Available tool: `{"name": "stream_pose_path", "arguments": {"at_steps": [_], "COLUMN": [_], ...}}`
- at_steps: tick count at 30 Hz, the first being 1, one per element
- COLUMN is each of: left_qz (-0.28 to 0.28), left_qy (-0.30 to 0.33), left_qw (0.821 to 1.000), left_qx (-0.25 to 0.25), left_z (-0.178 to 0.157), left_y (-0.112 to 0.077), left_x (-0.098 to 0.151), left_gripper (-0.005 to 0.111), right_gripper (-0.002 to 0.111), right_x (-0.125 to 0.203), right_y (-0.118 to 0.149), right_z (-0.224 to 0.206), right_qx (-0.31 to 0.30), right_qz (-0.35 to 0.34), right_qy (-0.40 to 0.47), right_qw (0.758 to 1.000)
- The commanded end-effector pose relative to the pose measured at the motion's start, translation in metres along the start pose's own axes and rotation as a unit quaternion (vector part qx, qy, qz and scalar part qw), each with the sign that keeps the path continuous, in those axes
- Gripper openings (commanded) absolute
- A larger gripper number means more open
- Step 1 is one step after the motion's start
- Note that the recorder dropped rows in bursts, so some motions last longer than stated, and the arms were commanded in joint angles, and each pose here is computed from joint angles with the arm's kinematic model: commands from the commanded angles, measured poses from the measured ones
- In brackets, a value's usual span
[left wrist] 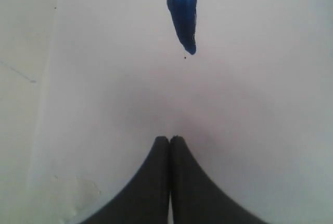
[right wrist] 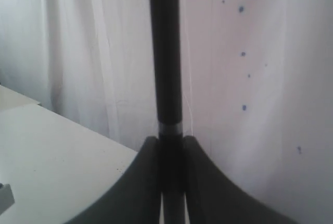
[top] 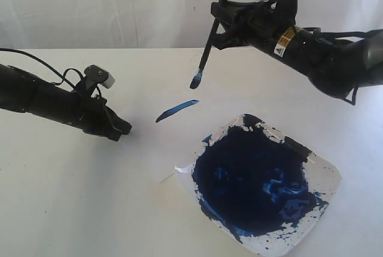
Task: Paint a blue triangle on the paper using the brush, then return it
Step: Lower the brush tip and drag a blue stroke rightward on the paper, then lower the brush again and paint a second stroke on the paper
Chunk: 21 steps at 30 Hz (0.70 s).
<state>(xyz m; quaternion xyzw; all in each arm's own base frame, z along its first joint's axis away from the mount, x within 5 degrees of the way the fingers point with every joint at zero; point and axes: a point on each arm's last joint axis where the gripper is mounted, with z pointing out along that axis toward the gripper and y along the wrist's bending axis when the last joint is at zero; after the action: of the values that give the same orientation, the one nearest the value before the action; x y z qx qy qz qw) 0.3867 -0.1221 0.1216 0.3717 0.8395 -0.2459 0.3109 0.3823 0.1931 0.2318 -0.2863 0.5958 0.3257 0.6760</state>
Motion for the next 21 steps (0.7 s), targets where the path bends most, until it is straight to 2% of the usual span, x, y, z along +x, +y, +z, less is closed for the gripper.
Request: {"name": "stream_pose_path", "arguments": {"at_steps": [1,6,7,11,14,21], "left_qz": [0.0,0.0,0.0,0.0,0.0,0.0], "left_qy": [-0.002,-0.002,-0.002,-0.003,-0.003,-0.003], "left_qw": [1.0,1.0,1.0,1.0,1.0,1.0], "left_qx": [0.006,0.007,0.007,0.008,0.008,0.009], "left_z": [0.0,0.0,0.0,0.0,0.0,0.0], "left_y": [-0.001,-0.001,-0.001,-0.001,-0.001,-0.001], "left_x": [0.0,-0.001,-0.001,-0.001,-0.001,-0.001], "left_gripper": [0.0,0.0,0.0,0.0,0.0,0.0], "right_gripper": [0.0,0.0,0.0,0.0,0.0,0.0], "right_x": [-0.025,-0.028,-0.024,-0.019,-0.021,-0.003], "right_y": [0.014,0.049,0.066,0.095,0.098,0.097], "right_z": [-0.001,0.012,0.018,0.029,0.031,0.034], "right_qx": [-0.037,-0.044,-0.05,-0.027,0.002,0.005], "right_qz": [-0.004,0.004,0.012,-0.005,0.017,0.019], "right_qy": [-0.012,0.03,0.048,0.065,0.057,0.082], "right_qw": [0.999,0.999,0.998,0.997,0.998,0.996]}}
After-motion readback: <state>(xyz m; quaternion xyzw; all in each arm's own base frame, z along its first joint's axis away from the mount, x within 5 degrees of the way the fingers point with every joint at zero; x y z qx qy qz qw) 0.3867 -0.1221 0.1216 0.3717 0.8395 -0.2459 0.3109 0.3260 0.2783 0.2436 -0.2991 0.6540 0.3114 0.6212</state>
